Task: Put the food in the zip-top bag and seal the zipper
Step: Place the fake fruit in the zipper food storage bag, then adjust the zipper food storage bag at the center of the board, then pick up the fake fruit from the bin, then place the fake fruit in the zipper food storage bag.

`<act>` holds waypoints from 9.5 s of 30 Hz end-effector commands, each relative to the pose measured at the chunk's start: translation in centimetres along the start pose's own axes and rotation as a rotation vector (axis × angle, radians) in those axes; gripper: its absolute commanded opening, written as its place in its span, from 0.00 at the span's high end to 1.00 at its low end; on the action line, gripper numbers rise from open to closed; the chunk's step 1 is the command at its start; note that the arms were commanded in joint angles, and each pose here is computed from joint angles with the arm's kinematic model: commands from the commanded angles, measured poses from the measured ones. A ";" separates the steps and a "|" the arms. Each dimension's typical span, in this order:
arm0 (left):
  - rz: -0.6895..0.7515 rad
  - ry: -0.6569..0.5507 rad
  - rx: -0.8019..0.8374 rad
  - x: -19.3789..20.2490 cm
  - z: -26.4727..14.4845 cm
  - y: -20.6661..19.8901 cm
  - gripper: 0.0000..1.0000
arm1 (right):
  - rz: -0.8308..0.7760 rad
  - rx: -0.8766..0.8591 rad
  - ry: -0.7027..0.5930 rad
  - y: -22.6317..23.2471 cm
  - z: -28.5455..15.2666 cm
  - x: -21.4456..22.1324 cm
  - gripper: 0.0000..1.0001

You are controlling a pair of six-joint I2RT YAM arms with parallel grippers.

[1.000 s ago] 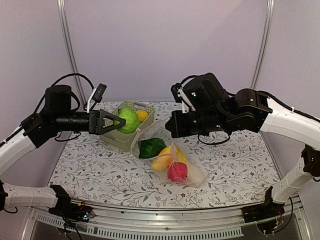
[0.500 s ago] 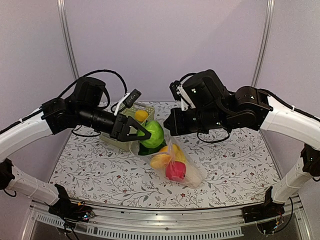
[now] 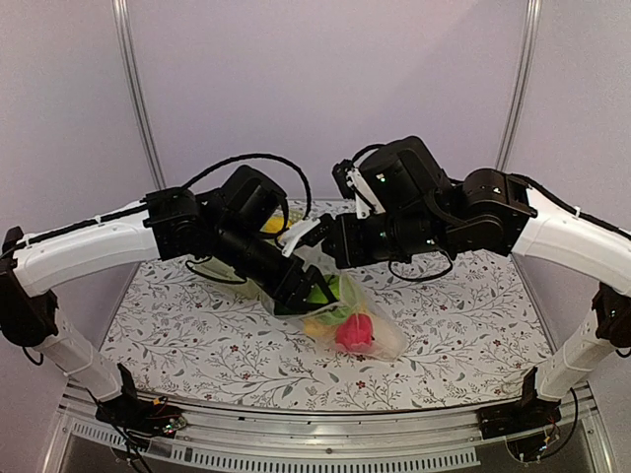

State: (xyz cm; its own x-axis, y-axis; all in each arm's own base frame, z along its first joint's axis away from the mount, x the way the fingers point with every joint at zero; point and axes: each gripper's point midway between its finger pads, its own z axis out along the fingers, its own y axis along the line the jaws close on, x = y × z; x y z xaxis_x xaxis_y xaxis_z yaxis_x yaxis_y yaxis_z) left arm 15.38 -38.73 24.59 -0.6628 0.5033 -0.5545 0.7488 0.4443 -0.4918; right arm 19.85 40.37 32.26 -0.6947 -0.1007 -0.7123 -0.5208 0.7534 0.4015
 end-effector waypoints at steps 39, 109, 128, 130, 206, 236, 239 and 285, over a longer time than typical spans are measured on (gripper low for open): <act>-0.034 -0.282 -0.208 -0.3 -9.8 1.7 0.00 | 0.035 0.003 -0.092 -0.6 -1.9 -1.8 1.00; -0.164 -0.526 -0.217 -6.0 -13.7 2.9 0.19 | 0.017 0.155 -0.124 -3.7 -3.6 -2.5 1.00; -0.330 -0.584 -0.326 -5.6 -16.5 10.2 0.04 | 0.021 0.162 -0.126 -3.9 -3.5 -2.4 1.00; -0.381 -0.593 -0.362 -5.5 -15.9 12.7 0.04 | 0.021 0.159 -0.122 -3.9 -3.5 -2.3 1.00; -0.490 -0.233 -0.635 -8.7 5.1 48.6 0.16 | 0.050 0.139 -0.067 -3.5 -1.3 -1.8 1.00; -0.376 -0.785 -0.556 -11.0 -14.7 30.5 0.26 | 0.047 0.139 -0.090 -3.9 -2.4 -2.0 1.00; -0.347 -0.825 -0.505 -9.9 -16.6 25.8 0.26 | 0.042 0.133 -0.091 -3.9 -2.6 -2.1 1.00; 0.080 -0.161 0.115 -4.3 -3.8 -1.8 0.30 | 0.021 0.068 -0.084 -2.9 -3.8 -2.2 1.00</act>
State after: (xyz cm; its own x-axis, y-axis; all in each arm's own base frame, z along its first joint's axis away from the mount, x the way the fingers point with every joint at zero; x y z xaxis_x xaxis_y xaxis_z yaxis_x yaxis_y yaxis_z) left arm 18.63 -38.52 31.62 -0.6102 0.2979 -0.7341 0.7837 0.3631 -0.5040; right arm 20.98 36.84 33.13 -0.6818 -0.0588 -0.7292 -0.4599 0.8096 0.3648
